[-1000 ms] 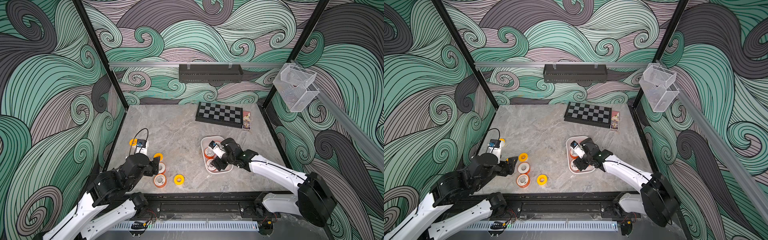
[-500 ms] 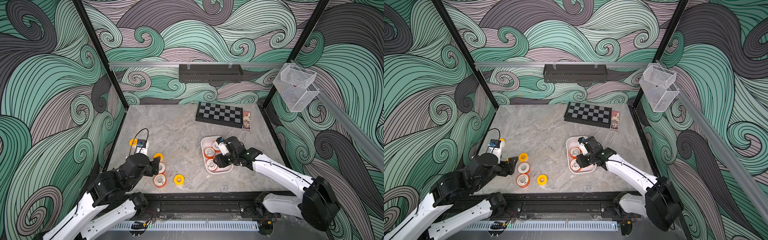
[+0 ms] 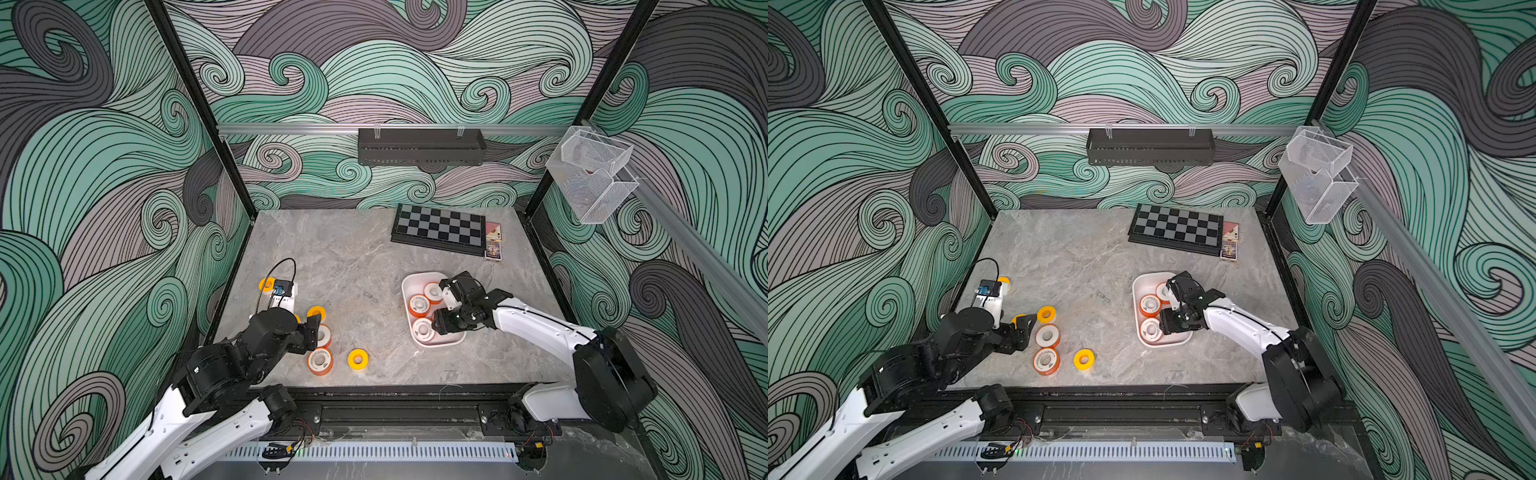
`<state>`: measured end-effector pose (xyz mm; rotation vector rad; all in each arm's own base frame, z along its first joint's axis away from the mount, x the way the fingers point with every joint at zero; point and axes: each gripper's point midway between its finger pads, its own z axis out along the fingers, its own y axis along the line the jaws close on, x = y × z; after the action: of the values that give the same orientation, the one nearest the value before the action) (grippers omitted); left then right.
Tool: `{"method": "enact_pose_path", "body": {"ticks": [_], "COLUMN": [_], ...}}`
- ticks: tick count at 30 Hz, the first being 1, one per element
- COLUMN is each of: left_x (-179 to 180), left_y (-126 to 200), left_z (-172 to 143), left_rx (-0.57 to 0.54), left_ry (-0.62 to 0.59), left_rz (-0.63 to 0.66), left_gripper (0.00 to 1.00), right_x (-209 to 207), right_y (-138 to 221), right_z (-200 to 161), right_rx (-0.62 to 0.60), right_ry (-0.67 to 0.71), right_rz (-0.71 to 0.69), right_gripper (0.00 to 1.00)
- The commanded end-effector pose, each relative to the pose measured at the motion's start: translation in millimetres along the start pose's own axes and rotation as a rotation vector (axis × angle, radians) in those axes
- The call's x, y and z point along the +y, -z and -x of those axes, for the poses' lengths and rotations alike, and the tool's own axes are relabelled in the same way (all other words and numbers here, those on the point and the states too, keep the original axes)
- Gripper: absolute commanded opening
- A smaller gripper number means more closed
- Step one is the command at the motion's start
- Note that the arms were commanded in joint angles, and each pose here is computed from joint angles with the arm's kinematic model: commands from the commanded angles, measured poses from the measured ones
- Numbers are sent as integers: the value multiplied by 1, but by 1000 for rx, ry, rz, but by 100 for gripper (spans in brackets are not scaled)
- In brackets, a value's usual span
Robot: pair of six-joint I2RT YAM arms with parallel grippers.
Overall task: Put the sealing tape into the storage box
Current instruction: Move the sealing tape from the storage box.
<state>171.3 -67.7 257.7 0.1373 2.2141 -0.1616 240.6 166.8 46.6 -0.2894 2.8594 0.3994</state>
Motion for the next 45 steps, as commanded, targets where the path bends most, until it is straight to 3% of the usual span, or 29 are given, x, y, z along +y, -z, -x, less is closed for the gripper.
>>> {"method": "enact_pose_path", "body": {"ticks": [1, 7, 18, 24, 28, 35, 45], "left_x": [0, 0, -1, -8, -15, -50, -19], "left_y": [3, 2, 1, -9, -13, -46, -119], "left_z": [3, 3, 2, -1, -6, -42, -98], "left_rx": [-21, -20, -14, 38, 115, 295, 376], "left_ry": [6, 6, 3, -21, -16, 71, 235], "left_rz": [-14, -13, -14, -4, 3, -77, 204], "left_gripper": [86, 86, 86, 88, 87, 85, 89], "right_x": [10, 9, 16, 35, 43, 28, 14], "right_y": [1, -11, -12, 34, 60, 70, 76], "right_z": [20, 29, 51, 61, 72, 69, 57], "right_rx": [-44, -45, -53, -173, -336, -534, -656], "right_ry": [-27, -68, -40, 35, 76, 60, 38], "right_rz": [49, 79, 118, 197, 245, 224, 204], "right_gripper": [65, 71, 71, 72, 73, 73, 74]}}
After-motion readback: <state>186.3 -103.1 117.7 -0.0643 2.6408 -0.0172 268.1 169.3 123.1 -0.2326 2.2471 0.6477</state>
